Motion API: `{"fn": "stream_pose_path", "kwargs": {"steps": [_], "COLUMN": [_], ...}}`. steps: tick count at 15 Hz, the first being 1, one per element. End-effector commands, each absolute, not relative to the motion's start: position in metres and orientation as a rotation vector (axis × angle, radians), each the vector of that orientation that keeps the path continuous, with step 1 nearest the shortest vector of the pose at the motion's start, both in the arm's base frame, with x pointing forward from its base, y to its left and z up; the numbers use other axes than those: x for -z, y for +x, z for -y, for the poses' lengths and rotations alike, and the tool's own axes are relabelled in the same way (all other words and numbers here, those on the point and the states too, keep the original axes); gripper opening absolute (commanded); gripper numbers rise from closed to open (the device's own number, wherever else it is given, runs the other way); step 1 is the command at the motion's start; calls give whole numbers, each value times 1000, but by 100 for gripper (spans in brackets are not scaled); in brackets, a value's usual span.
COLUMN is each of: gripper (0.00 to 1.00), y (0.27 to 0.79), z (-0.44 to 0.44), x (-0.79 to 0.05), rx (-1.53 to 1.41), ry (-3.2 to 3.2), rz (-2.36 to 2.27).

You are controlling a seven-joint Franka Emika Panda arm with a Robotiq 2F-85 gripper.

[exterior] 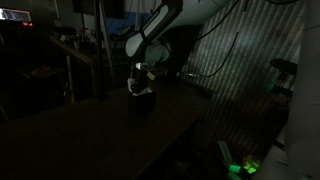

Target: Pick the cloth and shove it in the box

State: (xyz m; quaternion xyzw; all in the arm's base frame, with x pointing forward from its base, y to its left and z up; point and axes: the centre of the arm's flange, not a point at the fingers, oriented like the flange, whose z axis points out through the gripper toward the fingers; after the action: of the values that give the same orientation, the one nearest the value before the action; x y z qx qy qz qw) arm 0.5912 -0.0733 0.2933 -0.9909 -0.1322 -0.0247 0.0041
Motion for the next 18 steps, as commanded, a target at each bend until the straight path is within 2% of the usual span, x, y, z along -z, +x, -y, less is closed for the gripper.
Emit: {"fn": "stream_pose_path", "kwargs": {"steps": [1, 3, 4, 5, 6, 9, 15, 18], "gripper": [12, 15, 37, 41, 21, 11, 14, 12], "y": [581, 579, 579, 579, 578, 577, 569, 566], "z": [66, 61, 58, 54, 50, 39, 31, 34], "x": [-336, -348, -351, -355, -357, -362, -373, -387], "rx": [96, 104, 104, 106, 107, 109, 116, 128], "ry": [-3160, -3175, -3179, -3183, -3181, -3193, -3206, -3232], "rz": [414, 415, 417, 416, 418, 435, 450, 462]}}
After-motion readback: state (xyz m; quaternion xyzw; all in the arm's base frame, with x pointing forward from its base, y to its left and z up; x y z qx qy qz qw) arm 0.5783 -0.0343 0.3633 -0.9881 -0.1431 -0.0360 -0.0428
